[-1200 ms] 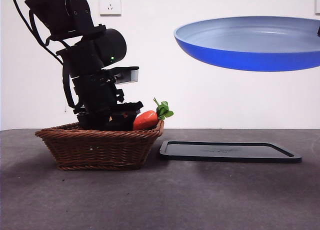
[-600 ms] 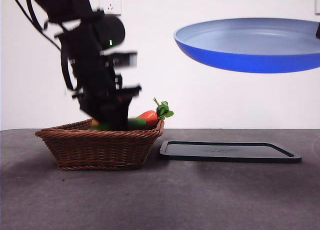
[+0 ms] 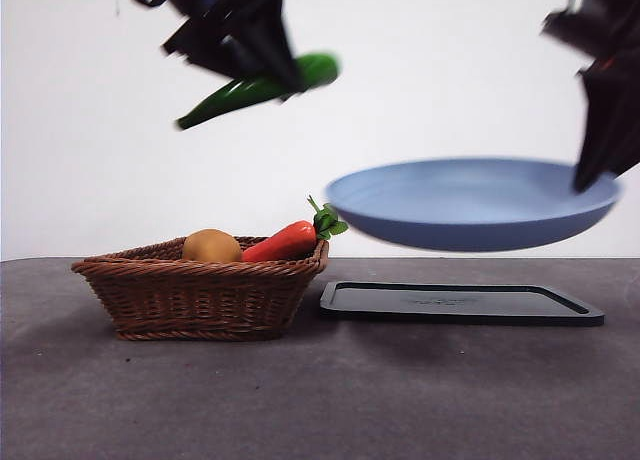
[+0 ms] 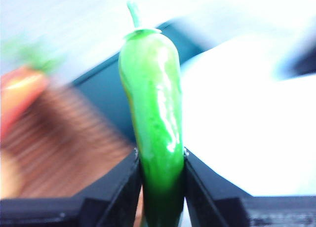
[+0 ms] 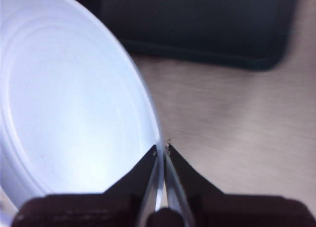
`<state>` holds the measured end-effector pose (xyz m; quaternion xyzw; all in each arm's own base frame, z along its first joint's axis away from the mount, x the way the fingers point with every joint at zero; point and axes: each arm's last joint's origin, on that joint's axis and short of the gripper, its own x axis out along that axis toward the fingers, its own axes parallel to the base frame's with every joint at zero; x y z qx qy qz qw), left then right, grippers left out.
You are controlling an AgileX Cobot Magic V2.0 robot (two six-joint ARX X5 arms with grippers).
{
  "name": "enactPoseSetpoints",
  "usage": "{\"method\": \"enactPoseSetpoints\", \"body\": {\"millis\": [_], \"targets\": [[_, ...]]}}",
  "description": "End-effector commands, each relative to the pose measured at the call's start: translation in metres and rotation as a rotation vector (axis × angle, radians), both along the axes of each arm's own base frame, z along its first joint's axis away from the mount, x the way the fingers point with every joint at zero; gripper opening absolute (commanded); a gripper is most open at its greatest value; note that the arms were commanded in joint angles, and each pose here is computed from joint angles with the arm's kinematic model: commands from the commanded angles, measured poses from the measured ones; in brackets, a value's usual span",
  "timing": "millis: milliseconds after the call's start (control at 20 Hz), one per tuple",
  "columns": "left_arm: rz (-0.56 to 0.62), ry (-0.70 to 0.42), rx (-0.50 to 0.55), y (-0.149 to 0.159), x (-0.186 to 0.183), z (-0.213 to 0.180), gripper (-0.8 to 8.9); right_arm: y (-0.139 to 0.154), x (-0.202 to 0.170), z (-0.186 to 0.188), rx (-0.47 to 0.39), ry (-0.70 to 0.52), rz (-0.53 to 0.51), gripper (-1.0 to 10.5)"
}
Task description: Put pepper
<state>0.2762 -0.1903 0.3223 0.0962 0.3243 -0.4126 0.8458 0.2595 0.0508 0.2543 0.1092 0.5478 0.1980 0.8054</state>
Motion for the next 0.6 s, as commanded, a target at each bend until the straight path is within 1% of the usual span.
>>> {"method": "enactPoseSetpoints", "body": {"millis": [50,200,350,600], "targets": [[-0.079,0.025,-0.011,-0.024,-0.007,-0.005,1.12,0.011,0.014,-0.007,0.064,0.035,-0.014,0.0],[-0.164,0.026,0.002,-0.056,-0.017,-0.020,1.12,0.025,0.019,-0.015,0.078,0.055,-0.003,0.0],[-0.156,0.005,0.073,-0.078,-0.018,-0.040,1.12,0.029,0.017,-0.015,0.078,0.057,0.013,0.0],[-0.149,0.063,0.165,-0.090,-0.006,-0.078,1.12,0.029,0.017,-0.016,0.074,0.067,0.011,0.0]]}}
